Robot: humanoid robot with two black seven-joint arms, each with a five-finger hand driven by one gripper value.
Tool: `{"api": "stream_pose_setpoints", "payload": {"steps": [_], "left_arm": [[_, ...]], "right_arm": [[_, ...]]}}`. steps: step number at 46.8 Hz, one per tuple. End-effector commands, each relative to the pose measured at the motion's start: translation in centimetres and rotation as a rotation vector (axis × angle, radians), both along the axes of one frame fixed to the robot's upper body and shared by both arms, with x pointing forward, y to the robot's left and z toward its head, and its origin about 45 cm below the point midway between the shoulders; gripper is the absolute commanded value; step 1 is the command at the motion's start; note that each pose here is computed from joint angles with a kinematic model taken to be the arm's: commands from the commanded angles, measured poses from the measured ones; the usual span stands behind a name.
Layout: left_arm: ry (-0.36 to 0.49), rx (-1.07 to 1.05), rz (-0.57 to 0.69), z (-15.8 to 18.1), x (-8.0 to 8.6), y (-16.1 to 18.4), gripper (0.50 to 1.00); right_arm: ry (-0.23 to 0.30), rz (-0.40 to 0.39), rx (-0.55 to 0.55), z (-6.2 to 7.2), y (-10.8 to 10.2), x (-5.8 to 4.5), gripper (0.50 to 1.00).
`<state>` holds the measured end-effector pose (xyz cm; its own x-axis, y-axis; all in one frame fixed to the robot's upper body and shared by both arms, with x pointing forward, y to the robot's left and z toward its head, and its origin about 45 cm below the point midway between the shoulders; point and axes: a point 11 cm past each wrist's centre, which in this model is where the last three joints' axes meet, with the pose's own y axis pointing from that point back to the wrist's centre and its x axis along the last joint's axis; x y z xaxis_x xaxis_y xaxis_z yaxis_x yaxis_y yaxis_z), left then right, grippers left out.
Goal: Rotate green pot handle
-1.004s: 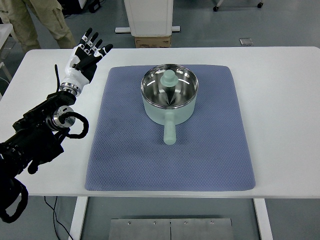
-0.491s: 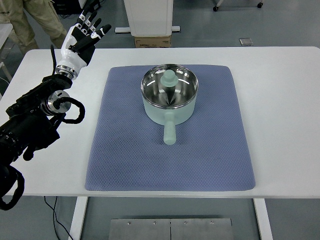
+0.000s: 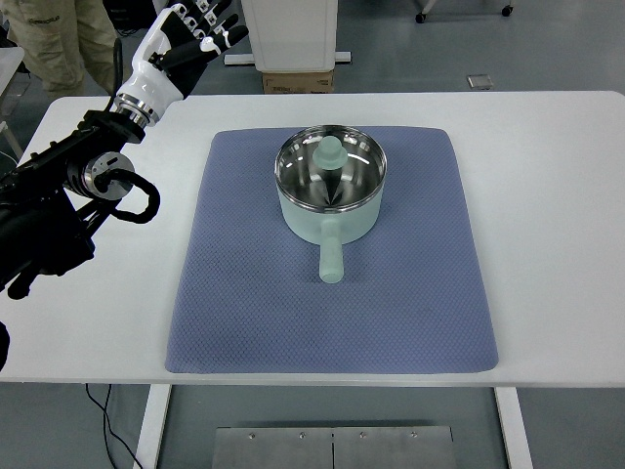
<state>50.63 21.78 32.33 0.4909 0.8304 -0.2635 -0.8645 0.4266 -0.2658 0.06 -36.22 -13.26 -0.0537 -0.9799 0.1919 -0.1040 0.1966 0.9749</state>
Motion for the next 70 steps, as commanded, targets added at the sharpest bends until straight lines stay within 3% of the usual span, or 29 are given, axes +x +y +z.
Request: {"api": "stream_pose_setpoints", "payload": {"steps": [1,17,41,54,70], "left_arm": [[-0.037,0.045,-0.031,1.1,-0.4,-0.9,1.0],[-0.151,0.209,-0.153,3.0,-2.1,-3.6,1.0],[-0.313,0.328,-0.338,5.6,-5.9,-8.5,1.0],[-0.356,0.376,-0.366,6.4,-6.3,-9.3,1.0],[-0.429,0.415,-0.479,7.1,-8.8,-12.3,1.0]], "right_arm": [[0.0,0.0,-0.001,0.0,0.0,0.0,1.0],[0.0,0.0,-0.001,0.0,0.0,0.0,1.0],[0.0,0.0,-0.001,0.0,0.0,0.0,1.0],[0.0,0.0,0.0,0.0,0.0,0.0,1.0],[0.0,0.0,-0.001,0.0,0.0,0.0,1.0]]}}
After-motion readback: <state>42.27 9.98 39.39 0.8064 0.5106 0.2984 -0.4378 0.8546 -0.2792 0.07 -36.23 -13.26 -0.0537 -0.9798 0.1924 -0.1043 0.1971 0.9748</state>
